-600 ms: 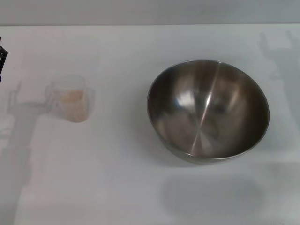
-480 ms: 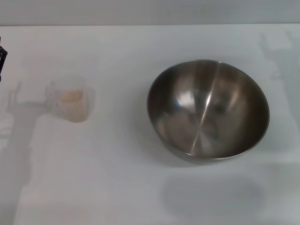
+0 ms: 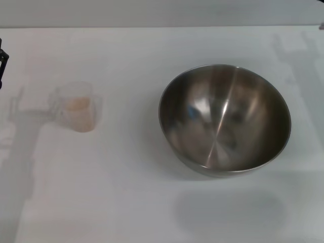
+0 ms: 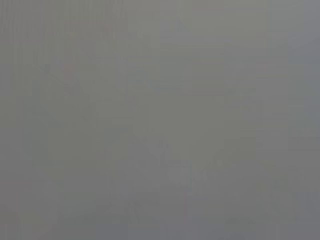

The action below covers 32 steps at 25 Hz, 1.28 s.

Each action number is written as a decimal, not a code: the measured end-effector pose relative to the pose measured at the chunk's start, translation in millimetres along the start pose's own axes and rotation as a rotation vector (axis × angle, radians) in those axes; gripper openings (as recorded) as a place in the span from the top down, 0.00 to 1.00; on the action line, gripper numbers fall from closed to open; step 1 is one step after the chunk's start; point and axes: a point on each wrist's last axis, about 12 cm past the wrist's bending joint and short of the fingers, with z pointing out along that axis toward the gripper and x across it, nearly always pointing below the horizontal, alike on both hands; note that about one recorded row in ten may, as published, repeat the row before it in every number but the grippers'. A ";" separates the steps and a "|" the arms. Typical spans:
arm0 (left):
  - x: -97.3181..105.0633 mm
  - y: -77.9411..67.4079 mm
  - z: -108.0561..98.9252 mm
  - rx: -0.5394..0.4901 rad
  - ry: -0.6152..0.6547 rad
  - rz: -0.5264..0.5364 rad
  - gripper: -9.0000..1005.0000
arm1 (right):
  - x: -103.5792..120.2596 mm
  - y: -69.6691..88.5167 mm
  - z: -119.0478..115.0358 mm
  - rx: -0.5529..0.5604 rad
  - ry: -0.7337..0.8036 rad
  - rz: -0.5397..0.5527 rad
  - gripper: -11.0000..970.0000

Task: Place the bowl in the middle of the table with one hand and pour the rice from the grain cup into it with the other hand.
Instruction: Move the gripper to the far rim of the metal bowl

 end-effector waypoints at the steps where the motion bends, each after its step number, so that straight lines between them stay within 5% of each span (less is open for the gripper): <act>1: 0.1 0.1 0.0 0.000 0.001 0.000 0.14 | -1.0 1.2 2.8 -0.008 0.020 0.006 0.17; 12: -0.3 0.1 0.7 0.002 -0.003 0.002 0.14 | -35.7 15.9 35.8 -0.058 0.404 0.070 0.17; 22: -0.3 0.8 1.7 0.004 -0.004 0.008 0.14 | -79.4 49.1 42.6 -0.097 0.690 -0.079 0.17; 32: -0.2 2.9 2.0 0.007 -0.003 0.017 0.14 | -106.4 47.3 53.8 -0.328 1.043 -0.013 0.17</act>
